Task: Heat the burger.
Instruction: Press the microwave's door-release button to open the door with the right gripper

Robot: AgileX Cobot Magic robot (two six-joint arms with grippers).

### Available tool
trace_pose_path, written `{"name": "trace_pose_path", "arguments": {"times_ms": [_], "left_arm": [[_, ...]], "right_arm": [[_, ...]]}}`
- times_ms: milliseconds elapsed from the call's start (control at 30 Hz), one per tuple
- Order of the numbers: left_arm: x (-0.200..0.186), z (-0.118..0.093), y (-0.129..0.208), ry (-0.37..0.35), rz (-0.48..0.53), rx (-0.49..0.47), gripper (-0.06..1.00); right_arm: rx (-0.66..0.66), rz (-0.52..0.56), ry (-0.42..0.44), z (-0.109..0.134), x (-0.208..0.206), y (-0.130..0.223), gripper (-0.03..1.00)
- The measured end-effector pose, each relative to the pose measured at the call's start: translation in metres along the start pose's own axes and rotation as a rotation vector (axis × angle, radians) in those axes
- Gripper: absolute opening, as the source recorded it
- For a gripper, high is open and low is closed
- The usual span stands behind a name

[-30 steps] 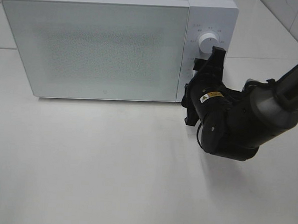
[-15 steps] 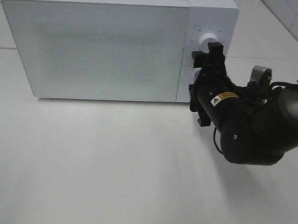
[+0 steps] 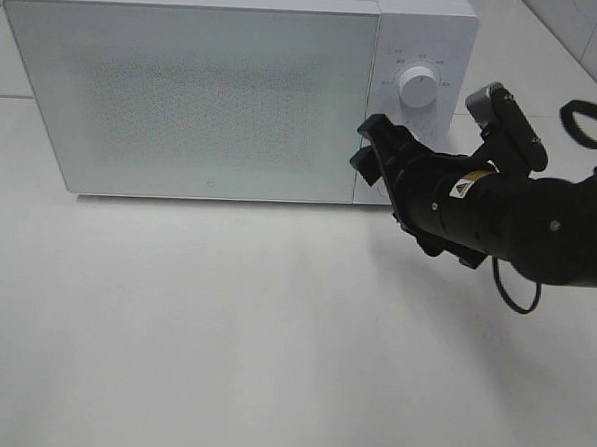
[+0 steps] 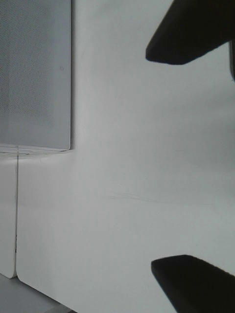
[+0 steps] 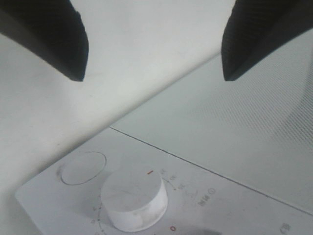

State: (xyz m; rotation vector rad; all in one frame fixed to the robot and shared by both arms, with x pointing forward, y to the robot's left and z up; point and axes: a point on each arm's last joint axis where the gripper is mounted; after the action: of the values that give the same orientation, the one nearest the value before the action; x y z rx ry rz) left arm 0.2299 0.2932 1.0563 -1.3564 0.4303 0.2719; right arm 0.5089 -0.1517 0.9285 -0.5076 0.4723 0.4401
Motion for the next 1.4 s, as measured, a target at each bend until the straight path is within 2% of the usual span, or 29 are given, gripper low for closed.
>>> {"name": "trace_pose_path", "arguments": {"times_ms": [67, 100, 167, 200, 233, 300, 333, 367, 400, 500, 700, 1000, 1233, 1400], "left_arm": [[0.0, 0.0, 0.0, 0.0, 0.0, 0.0, 0.98], [0.0, 0.0, 0.0, 0.0, 0.0, 0.0, 0.98], [0.0, 0.0, 0.0, 0.0, 0.0, 0.0, 0.98], [0.0, 0.0, 0.0, 0.0, 0.0, 0.0, 0.98], [0.0, 0.0, 0.0, 0.0, 0.0, 0.0, 0.98], [0.0, 0.0, 0.0, 0.0, 0.0, 0.0, 0.98], [0.0, 0.0, 0.0, 0.0, 0.0, 0.0, 0.98], [0.0, 0.0, 0.0, 0.0, 0.0, 0.0, 0.98], [0.0, 0.0, 0.0, 0.0, 0.0, 0.0, 0.98], [0.0, 0.0, 0.0, 0.0, 0.0, 0.0, 0.98], [0.0, 0.0, 0.0, 0.0, 0.0, 0.0, 0.98], [0.0, 0.0, 0.0, 0.0, 0.0, 0.0, 0.98], [0.0, 0.0, 0.0, 0.0, 0.0, 0.0, 0.98], [0.0, 0.0, 0.0, 0.0, 0.0, 0.0, 0.98]], "right_arm": [[-0.115, 0.038, 0.064, -0.003, -0.007, -0.01, 0.72], [-0.115, 0.038, 0.064, -0.003, -0.007, -0.01, 0.72], [-0.223, 0.075, 0.114, -0.007, -0.014, -0.02, 0.72], [-0.223, 0.075, 0.114, -0.007, -0.014, -0.02, 0.72], [-0.299, 0.116, 0.15, -0.009, -0.017, -0.024, 0.72], [-0.336, 0.144, 0.169, -0.01, -0.019, -0.026, 0.72], [-0.403, 0.208, 0.204, -0.011, -0.021, -0.028, 0.72], [-0.403, 0.208, 0.204, -0.011, -0.021, -0.028, 0.72], [-0.474, 0.263, 0.216, -0.008, -0.024, -0.029, 0.72], [-0.57, 0.34, 0.228, -0.002, -0.031, -0.029, 0.72], [-0.674, 0.439, 0.262, 0.003, -0.056, -0.03, 0.72], [-0.716, 0.461, 0.235, 0.018, -0.103, -0.037, 0.72], [-0.755, 0.394, 0.138, 0.032, -0.159, -0.044, 0.75], [-0.773, 0.369, 0.112, 0.031, -0.193, -0.047, 0.77]]}}
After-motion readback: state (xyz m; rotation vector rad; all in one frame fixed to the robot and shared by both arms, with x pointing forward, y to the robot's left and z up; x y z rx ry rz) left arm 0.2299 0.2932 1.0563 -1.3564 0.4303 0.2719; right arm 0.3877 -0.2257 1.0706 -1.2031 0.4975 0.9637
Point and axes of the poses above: a point on each arm's last joint axis where the gripper is mounted, x pointing out along that axis toward the gripper, z along the wrist's bending axis when the last joint is at zero, y = z × x, and after that the axes turned 12 degrees about x, right-handed
